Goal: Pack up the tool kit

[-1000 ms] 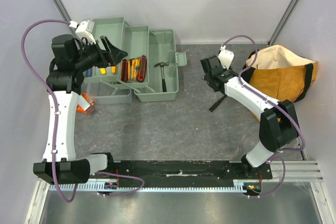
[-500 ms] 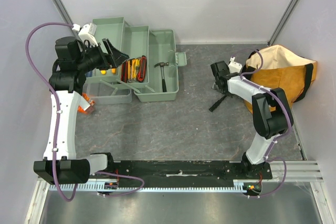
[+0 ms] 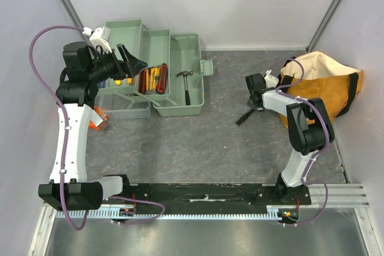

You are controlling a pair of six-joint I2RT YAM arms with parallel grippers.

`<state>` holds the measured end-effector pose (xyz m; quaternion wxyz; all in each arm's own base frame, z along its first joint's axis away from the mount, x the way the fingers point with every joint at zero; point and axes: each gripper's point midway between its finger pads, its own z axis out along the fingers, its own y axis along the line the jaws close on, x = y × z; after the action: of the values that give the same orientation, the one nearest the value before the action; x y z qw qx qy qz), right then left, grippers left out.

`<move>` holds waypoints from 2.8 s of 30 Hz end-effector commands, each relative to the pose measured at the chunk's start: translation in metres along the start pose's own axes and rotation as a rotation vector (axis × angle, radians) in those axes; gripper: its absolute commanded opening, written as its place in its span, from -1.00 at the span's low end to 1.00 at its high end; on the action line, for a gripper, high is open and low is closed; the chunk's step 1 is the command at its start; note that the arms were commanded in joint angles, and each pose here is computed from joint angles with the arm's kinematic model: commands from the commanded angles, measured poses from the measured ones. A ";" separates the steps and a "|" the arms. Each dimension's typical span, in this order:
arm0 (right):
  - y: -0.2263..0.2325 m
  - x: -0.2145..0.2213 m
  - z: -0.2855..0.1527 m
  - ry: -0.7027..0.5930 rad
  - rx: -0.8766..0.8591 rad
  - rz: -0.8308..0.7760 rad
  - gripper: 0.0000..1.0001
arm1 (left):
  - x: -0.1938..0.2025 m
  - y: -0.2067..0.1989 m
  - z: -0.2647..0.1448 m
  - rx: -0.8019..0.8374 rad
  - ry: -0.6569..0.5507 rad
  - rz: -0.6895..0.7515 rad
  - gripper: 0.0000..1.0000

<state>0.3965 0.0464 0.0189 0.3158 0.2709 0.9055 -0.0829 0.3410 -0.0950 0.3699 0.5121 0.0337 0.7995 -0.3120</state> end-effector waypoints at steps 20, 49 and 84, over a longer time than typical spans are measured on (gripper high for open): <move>0.130 -0.103 -0.132 -0.251 -0.550 -0.038 -1.00 | -0.018 -0.010 -0.011 -0.007 -0.061 0.028 0.62; 0.350 -0.024 -0.218 -0.311 -1.041 -0.182 -1.00 | -0.015 -0.011 -0.025 -0.055 -0.080 0.010 0.62; 0.369 0.057 -0.128 -0.182 -0.922 -0.295 0.02 | -0.011 0.016 -0.025 -0.196 -0.081 -0.035 0.62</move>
<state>0.4852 0.4243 0.0641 0.4398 -0.0347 0.8560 0.2695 0.3297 -0.0752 0.3745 0.5315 -0.0104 0.8062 -0.2599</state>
